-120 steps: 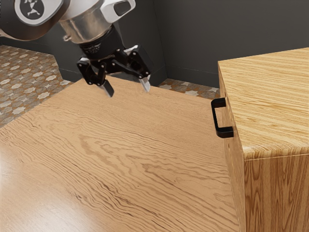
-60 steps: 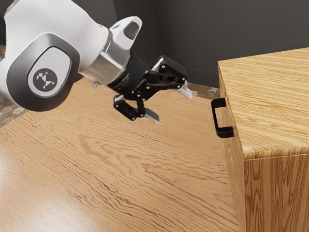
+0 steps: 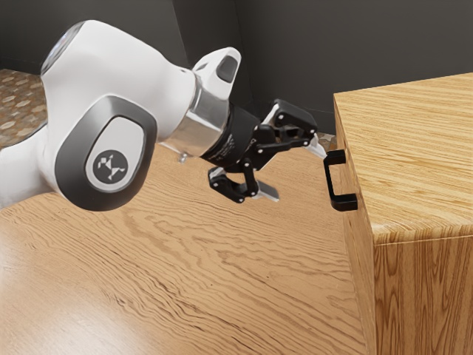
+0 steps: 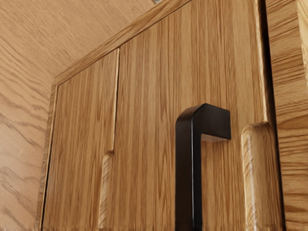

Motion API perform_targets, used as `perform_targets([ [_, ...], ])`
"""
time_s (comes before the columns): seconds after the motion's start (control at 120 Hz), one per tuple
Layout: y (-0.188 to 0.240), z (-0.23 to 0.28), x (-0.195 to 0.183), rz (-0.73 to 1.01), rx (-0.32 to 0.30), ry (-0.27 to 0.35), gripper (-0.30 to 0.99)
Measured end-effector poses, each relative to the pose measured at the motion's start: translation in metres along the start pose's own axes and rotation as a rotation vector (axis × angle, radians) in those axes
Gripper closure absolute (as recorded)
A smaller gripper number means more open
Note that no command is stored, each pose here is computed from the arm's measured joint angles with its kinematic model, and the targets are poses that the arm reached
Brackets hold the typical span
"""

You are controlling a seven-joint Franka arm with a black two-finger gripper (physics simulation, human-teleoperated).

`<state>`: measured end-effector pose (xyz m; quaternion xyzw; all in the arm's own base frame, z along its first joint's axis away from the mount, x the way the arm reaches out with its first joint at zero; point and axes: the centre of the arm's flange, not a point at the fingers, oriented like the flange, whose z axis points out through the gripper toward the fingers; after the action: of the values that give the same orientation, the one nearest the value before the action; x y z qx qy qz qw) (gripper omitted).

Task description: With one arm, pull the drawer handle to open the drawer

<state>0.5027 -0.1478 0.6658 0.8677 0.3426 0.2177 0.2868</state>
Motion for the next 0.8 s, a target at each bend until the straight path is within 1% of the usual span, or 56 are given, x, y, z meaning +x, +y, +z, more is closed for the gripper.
perform_targets([
  [0.383,-0.009,0.014,-0.003,-0.046,0.002,0.006,0.0],
  [0.567,-0.012,0.033,-0.004,-0.06,0.022,-0.007,0.0],
  [0.8,-0.018,0.042,-0.004,-0.077,0.037,-0.012,0.0],
])
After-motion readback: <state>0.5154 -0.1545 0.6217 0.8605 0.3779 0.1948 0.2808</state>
